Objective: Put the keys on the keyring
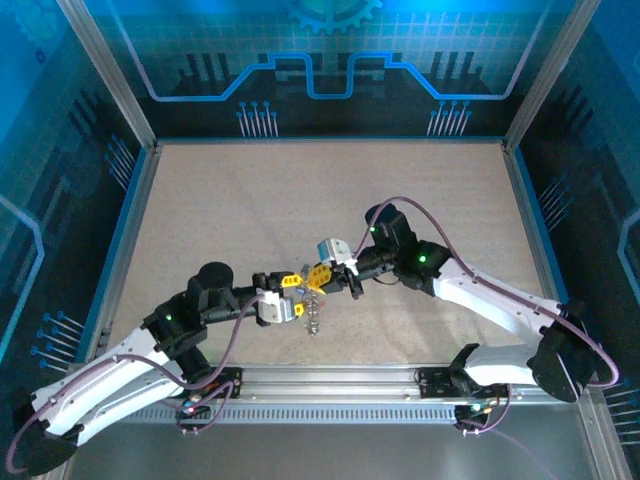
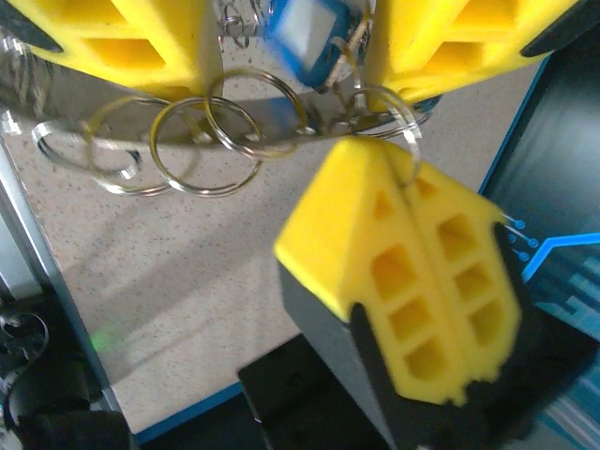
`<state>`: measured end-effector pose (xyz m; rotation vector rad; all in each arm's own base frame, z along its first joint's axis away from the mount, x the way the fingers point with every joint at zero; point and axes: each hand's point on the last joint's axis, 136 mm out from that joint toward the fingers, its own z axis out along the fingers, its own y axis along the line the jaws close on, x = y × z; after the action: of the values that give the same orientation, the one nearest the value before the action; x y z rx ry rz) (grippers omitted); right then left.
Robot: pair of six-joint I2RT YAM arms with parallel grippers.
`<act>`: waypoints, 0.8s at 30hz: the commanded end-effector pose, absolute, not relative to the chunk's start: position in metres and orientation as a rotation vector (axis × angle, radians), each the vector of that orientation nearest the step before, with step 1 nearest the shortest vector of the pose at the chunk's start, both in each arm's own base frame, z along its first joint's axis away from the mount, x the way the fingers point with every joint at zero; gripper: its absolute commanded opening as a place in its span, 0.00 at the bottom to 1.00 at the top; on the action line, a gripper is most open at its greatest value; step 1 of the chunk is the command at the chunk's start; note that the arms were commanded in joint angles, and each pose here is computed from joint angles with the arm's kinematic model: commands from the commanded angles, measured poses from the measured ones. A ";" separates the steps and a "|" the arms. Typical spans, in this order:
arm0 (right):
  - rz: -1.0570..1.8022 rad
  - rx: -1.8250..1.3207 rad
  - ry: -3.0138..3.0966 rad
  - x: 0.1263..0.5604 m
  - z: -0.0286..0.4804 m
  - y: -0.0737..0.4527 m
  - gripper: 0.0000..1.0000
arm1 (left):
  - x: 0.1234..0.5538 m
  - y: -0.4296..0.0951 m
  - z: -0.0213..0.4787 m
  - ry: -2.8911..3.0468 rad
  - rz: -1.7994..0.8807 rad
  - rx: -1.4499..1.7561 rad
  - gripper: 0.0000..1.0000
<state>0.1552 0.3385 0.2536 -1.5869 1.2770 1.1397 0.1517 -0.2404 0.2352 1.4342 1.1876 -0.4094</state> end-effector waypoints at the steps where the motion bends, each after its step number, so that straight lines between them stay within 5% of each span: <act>1: 1.140 -1.548 1.204 0.155 0.270 0.339 0.00 | 0.156 -0.238 0.255 1.183 -0.419 1.324 0.46; 13: 1.071 -1.482 1.132 0.160 0.273 0.337 0.00 | 0.157 -0.210 0.272 1.306 -0.374 1.243 0.39; 24: 1.022 -1.384 1.065 0.168 0.284 0.340 0.00 | 0.177 -0.210 0.311 1.334 -0.425 1.026 0.50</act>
<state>0.1671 0.3387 0.2561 -1.4468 1.1698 1.0518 0.1675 -0.2120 0.2793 1.1556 1.3416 -0.3906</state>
